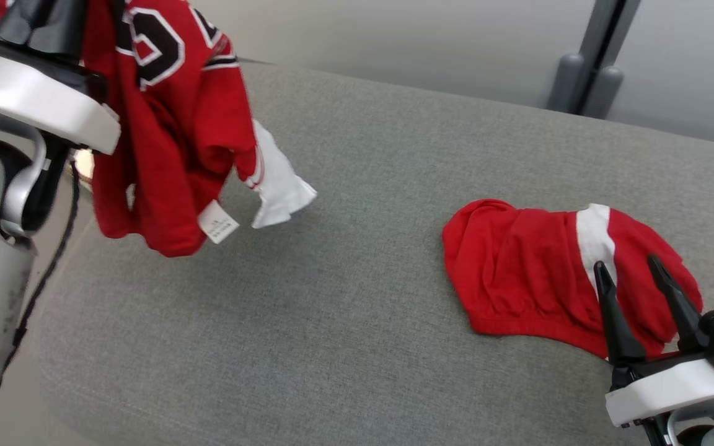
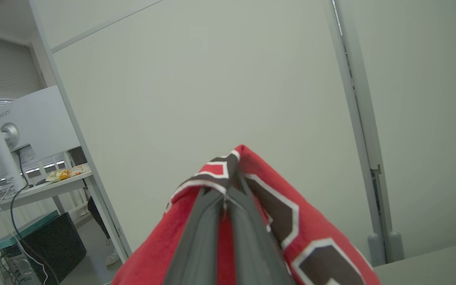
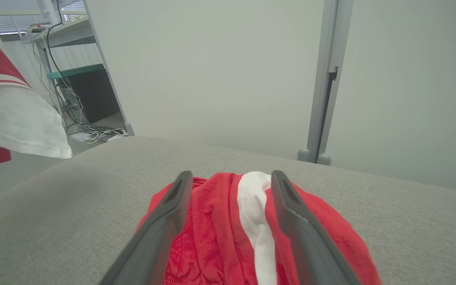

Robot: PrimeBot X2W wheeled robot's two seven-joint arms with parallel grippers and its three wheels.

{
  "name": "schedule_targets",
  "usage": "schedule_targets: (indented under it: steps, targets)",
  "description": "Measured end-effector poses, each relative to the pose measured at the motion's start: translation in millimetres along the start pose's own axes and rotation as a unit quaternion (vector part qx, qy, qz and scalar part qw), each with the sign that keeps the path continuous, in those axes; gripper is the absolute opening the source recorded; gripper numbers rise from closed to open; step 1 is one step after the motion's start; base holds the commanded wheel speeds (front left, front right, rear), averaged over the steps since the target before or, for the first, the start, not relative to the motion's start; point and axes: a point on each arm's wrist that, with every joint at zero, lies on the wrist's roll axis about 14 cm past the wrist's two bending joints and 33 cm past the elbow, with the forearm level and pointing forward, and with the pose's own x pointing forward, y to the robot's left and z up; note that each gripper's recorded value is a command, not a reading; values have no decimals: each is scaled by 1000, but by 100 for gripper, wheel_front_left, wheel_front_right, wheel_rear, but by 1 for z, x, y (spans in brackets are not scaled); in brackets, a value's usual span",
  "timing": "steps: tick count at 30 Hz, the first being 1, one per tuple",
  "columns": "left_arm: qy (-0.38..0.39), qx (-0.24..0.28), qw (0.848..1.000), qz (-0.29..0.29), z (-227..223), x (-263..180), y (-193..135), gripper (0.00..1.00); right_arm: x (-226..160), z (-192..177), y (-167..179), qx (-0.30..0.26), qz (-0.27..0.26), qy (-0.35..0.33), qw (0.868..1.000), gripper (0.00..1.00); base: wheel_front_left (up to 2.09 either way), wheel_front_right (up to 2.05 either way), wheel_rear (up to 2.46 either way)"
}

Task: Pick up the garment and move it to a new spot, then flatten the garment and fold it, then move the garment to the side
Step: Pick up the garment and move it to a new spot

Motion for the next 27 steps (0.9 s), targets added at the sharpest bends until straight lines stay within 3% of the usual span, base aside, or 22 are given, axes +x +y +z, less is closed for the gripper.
schedule_targets:
  steps: [7,12,16,22,27]
  targets:
    - [62,-9,995,82,-62,-3,66,0,25,-20,3,-4,33,31,999,100,0,0,0]
    - [124,-29,984,125,-129,-13,86,0,35,-36,-12,-8,33,55,998,100,0,0,0]
    - [190,-55,965,172,-192,-35,96,0,36,-48,-31,-11,19,71,997,100,0,0,0]
    - [301,-150,922,189,-291,-79,40,0,33,-63,-58,-13,-8,92,996,100,0,0,0]
    - [361,-209,885,209,-331,-122,1,0,30,-64,-65,-12,-19,93,995,100,0,0,0]
